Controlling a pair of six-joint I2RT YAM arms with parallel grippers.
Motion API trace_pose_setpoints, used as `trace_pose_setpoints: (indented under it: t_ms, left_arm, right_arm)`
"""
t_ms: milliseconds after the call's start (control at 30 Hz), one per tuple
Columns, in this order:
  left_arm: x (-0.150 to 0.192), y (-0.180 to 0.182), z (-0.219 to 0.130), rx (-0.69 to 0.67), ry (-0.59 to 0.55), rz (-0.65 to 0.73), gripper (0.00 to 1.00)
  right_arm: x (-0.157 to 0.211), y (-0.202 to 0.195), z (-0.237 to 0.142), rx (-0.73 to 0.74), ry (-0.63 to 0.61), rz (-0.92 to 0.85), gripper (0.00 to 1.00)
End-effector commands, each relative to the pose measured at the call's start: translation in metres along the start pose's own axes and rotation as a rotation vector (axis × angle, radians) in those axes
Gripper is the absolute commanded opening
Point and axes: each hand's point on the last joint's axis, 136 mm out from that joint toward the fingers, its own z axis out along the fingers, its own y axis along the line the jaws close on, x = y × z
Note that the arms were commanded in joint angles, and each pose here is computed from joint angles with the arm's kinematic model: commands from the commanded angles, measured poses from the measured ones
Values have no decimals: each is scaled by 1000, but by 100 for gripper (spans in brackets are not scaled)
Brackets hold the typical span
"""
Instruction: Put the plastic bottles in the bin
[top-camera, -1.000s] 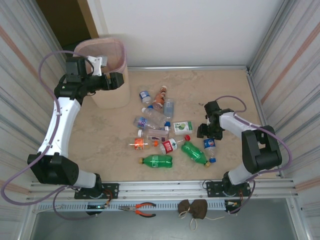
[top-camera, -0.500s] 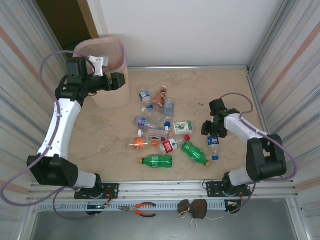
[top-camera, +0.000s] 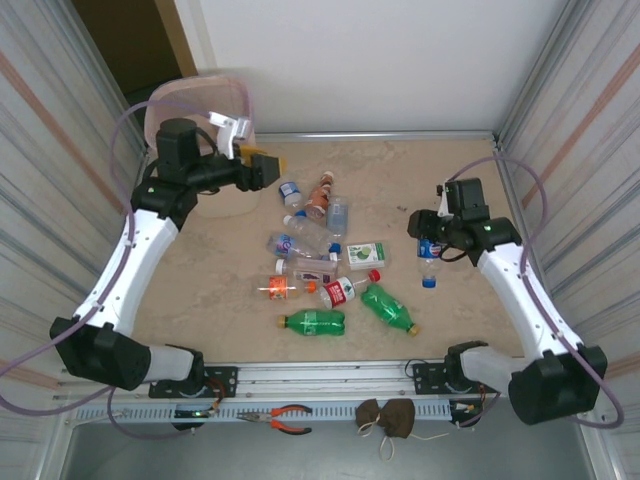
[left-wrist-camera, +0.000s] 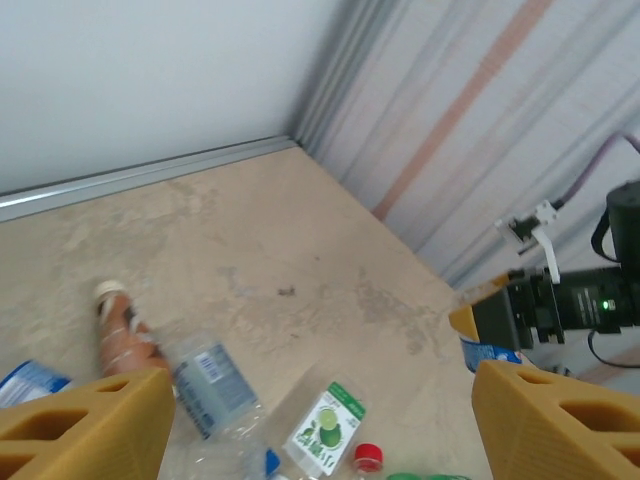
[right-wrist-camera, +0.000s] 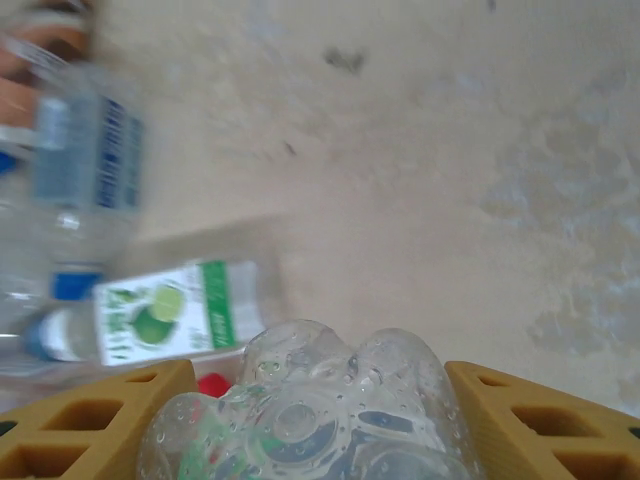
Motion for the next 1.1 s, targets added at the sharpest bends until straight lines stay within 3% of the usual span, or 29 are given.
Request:
trace_pose_setpoints:
  t_ms: [0,200,433,767,1067]
  left_arm:
    - [-5,-32,9,117,-31,104,79]
    - [1,-79,31,288,-37,191,79]
    - [10,-131,49,476,-46,264,83]
    - [23,-175,64,650,-16,311,87]
    - [37,-197,77,724,22,339,91]
  right_arm:
    - [-29,31,-31,-157,-126,27,54]
    - [-62,75,-84,-373,-319,3,53]
    - [-81,120,-131,-572,-458,-76,52]
    - [-86,169,-187,-825,-574,-206,52]
    - [-84,192,-214,-938,-595,-268,51]
